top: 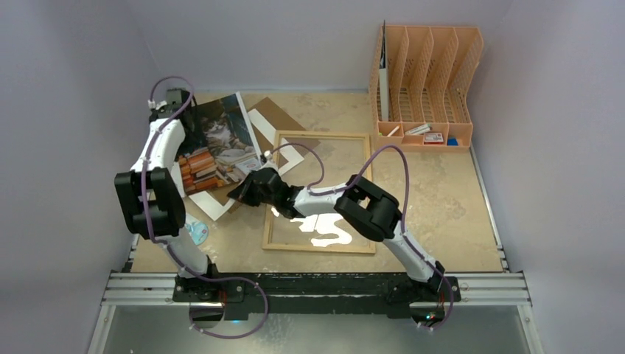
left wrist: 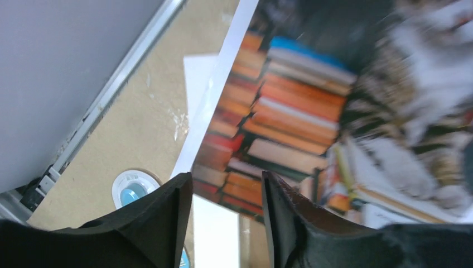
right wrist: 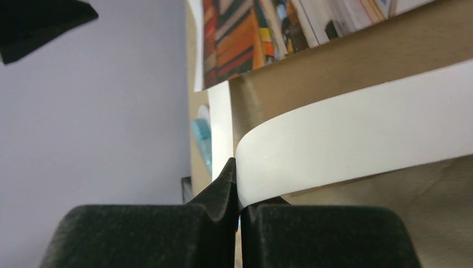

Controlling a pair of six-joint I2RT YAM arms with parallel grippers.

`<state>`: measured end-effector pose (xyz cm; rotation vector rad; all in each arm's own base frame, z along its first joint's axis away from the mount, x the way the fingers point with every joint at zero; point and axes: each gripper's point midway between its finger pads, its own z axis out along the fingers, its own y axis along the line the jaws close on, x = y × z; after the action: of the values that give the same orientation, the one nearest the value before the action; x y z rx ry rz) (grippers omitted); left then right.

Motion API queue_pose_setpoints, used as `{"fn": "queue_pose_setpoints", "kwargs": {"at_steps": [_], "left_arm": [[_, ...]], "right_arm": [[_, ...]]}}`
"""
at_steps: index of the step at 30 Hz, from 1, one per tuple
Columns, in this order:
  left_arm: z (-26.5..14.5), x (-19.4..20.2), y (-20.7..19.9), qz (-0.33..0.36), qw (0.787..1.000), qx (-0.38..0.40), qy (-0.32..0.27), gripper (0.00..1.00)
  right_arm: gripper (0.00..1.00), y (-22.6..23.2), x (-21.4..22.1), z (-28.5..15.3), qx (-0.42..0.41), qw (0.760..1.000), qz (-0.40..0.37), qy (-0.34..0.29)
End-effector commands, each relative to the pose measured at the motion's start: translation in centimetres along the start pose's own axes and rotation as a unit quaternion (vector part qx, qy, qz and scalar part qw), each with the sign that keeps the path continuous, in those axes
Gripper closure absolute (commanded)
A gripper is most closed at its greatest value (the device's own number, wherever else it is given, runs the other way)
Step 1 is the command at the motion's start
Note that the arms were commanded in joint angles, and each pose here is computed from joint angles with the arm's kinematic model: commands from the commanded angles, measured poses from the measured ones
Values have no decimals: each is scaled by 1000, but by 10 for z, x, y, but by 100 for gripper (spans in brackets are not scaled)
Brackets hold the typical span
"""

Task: Put the photo into the frame

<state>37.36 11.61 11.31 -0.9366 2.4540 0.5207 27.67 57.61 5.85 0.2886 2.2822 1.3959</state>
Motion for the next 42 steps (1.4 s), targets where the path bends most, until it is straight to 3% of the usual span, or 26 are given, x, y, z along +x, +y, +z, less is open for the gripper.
{"fn": "queue_pose_setpoints", "kwargs": {"at_steps": [1, 8, 12, 20, 30, 42], "left_arm": [[-39, -36, 10, -25, 999, 16, -44, 44], [-73, -63, 3, -22, 996, 59, -62, 26], [-84, -72, 2, -21, 995, 71, -68, 22], [-100, -79, 2, -23, 994, 84, -65, 20], [-163, -119, 5, -66, 981, 137, -118, 20], [-195, -131, 1, -81, 969, 188, -141, 20]], "right_arm": [[100, 70, -3, -31, -73, 996, -20, 43], [100, 106, -12, -44, -109, 988, 43, 95], [100, 115, -12, -45, -112, 986, 57, 108], [100, 138, -14, -60, -136, 973, 121, 141], [100, 195, -31, -90, -194, 957, 164, 137], [100, 240, -20, -122, -249, 935, 181, 179]]}}
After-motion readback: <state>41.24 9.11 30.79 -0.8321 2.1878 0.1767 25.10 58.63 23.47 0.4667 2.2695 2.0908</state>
